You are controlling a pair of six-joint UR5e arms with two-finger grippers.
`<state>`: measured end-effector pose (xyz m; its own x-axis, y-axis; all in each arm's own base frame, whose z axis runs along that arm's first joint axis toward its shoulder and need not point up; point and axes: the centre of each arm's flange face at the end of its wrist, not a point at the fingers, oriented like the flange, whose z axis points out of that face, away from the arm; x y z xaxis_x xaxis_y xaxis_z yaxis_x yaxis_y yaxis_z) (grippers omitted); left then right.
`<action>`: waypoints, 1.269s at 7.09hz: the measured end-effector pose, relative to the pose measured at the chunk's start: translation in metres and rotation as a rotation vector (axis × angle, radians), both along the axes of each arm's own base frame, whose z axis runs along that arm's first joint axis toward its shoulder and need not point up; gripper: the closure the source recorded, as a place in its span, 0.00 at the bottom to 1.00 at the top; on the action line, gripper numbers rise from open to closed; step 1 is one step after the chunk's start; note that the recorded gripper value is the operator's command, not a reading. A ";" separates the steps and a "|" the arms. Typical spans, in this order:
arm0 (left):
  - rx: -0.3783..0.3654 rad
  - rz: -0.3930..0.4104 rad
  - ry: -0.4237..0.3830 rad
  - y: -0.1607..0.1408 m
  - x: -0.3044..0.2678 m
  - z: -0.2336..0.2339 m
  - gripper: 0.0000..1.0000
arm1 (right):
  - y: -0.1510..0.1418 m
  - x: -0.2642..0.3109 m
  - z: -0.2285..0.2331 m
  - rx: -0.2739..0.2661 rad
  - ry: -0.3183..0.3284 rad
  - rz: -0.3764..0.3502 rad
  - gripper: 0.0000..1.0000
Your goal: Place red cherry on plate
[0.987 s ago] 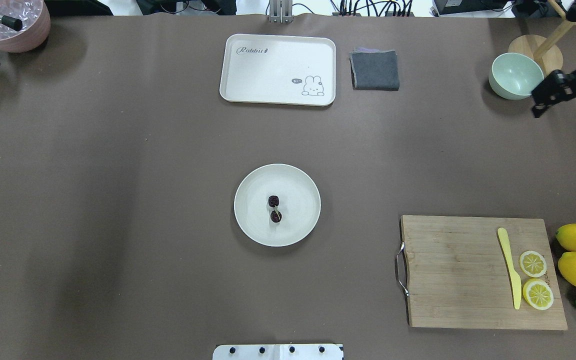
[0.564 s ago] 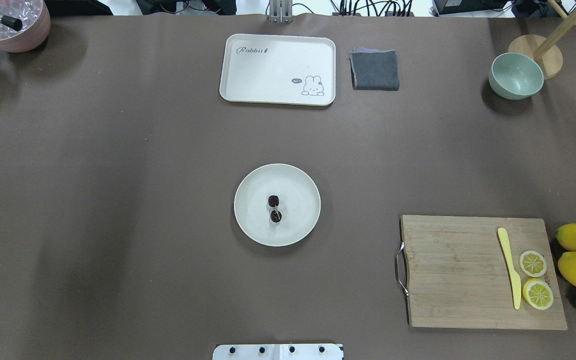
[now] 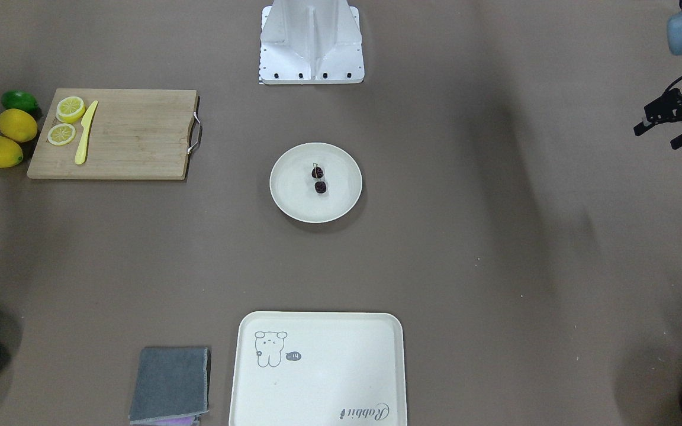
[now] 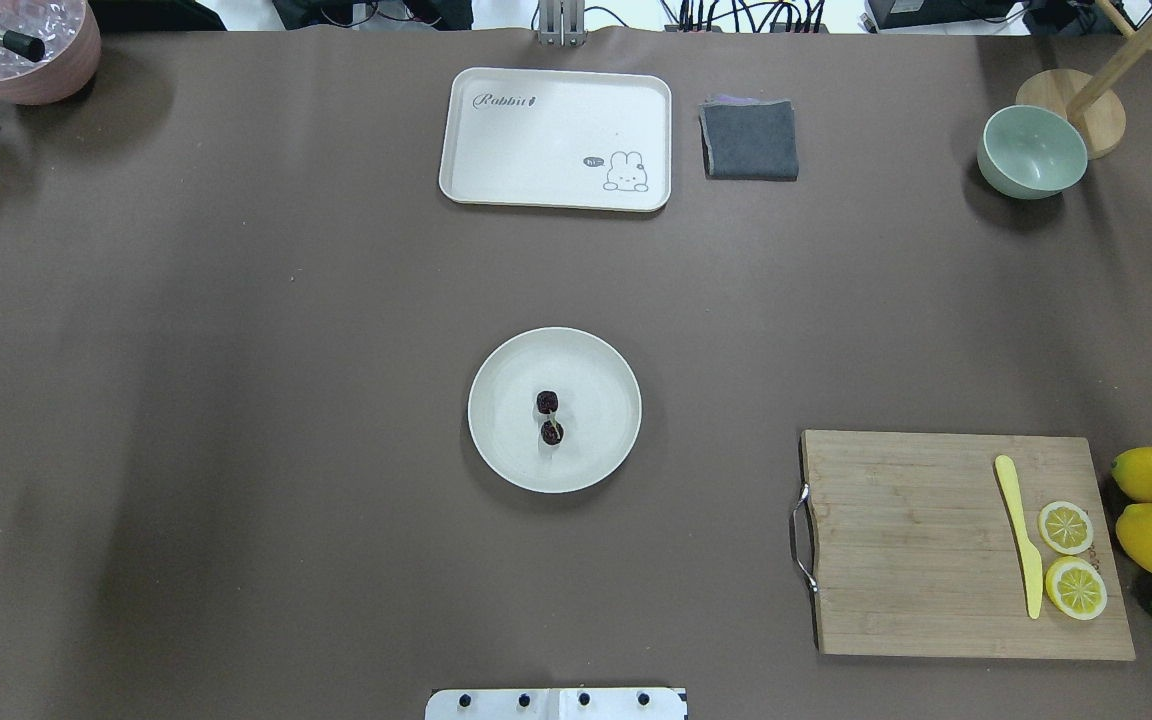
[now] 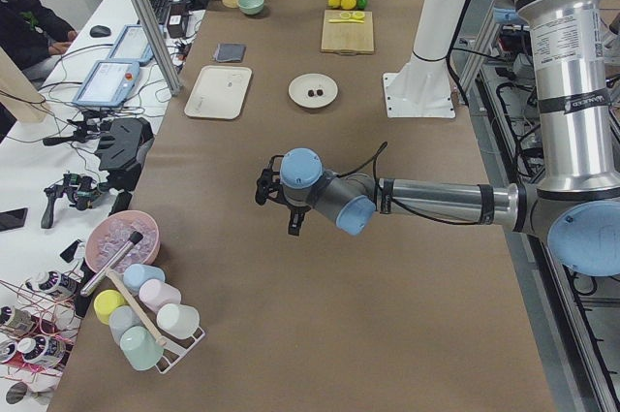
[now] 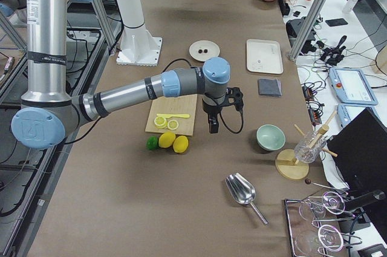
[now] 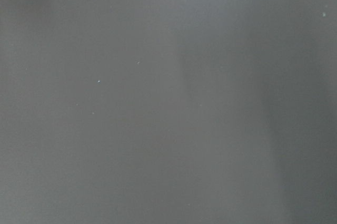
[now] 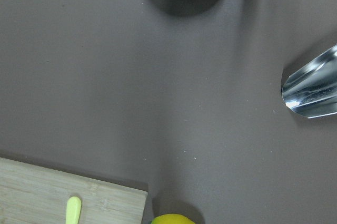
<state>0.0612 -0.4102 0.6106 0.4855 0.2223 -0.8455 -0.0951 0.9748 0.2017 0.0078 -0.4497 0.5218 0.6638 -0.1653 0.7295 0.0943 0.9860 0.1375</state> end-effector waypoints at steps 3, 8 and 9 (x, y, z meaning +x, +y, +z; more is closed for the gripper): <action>-0.061 -0.013 0.022 -0.010 -0.017 0.023 0.01 | -0.008 0.024 0.024 0.023 0.002 0.002 0.00; -0.107 -0.137 0.099 -0.115 -0.112 -0.004 0.01 | -0.092 0.023 0.004 -0.059 0.004 0.013 0.00; -0.075 -0.153 0.111 -0.103 -0.132 0.000 0.01 | -0.089 0.024 -0.007 -0.052 0.027 0.014 0.00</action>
<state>-0.0708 -0.5135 0.6107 0.4120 0.0870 -0.9070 0.0742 0.9889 0.1286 0.0321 -0.5385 0.5152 0.6850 -0.1177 0.7190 0.0832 0.9930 0.0833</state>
